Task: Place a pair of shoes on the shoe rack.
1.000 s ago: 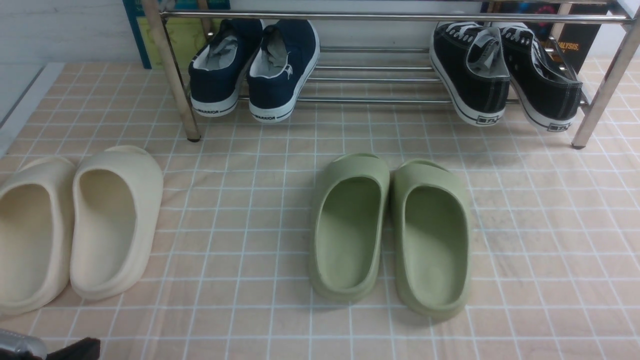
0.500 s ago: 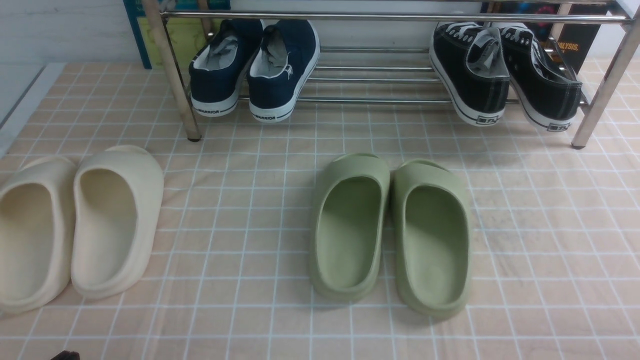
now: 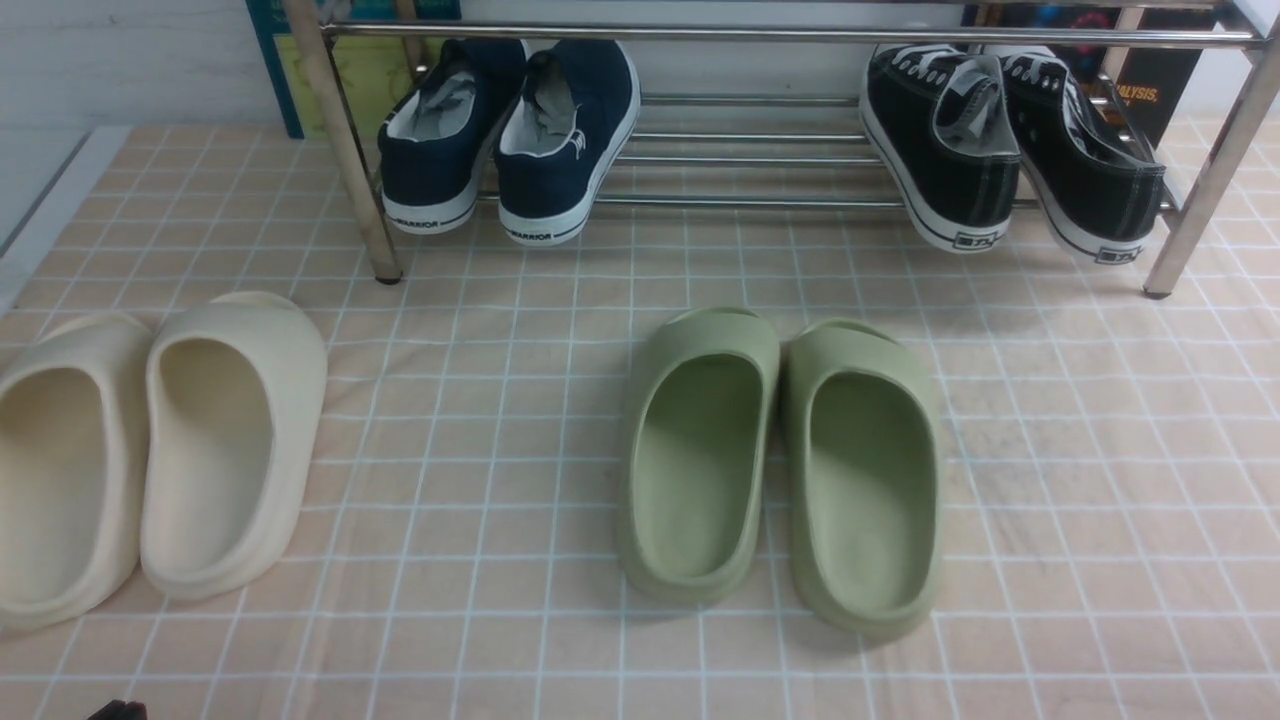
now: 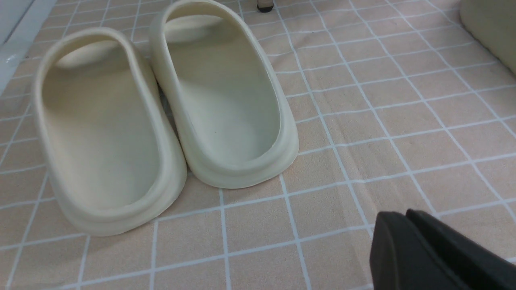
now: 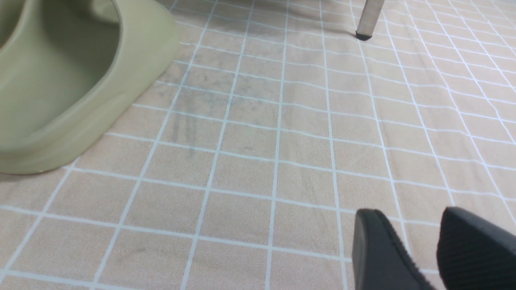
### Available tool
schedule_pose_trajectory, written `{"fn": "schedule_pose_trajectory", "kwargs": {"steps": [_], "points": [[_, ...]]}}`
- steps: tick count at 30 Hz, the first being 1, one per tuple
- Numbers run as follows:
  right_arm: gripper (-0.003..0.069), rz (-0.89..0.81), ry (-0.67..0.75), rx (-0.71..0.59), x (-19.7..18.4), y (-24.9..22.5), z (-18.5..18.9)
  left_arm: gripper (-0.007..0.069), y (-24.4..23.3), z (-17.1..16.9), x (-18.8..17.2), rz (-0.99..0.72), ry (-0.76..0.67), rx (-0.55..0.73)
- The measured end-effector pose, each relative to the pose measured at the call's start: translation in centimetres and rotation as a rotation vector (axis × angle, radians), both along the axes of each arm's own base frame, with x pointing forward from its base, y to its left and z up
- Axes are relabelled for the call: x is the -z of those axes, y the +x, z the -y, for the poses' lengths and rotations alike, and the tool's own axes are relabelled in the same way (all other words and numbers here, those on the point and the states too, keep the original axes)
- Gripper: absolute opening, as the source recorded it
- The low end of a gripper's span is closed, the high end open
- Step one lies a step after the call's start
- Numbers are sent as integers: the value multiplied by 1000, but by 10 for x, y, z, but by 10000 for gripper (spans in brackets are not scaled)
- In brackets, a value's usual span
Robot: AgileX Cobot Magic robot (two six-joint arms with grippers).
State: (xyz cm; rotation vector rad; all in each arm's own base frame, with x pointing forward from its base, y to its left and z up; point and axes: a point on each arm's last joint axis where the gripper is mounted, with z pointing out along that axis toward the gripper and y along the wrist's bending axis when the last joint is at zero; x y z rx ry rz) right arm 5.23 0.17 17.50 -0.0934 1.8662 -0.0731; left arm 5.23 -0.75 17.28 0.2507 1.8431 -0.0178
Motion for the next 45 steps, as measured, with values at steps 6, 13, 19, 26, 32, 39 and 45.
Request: {"fn": "schedule_pose_trajectory", "kwargs": {"steps": [6,13,19,26,32,39,45], "points": [[239,0,0,0,0,0,0,44,0,0,0,-1,10,4],[239,0,0,0,0,0,0,52,0,0,0,-15,-80,-23],[239,-1,0,0,0,0,0,55,0,0,0,-18,-104,-31],[239,-1,0,0,0,0,0,58,0,0,0,-19,-106,-31],[239,-1,0,0,0,0,0,60,0,0,0,-19,-109,-32],[239,-1,0,0,0,0,0,69,0,0,0,-19,-109,-32],[239,-1,0,0,0,0,0,69,0,0,0,-19,-109,-32]]}}
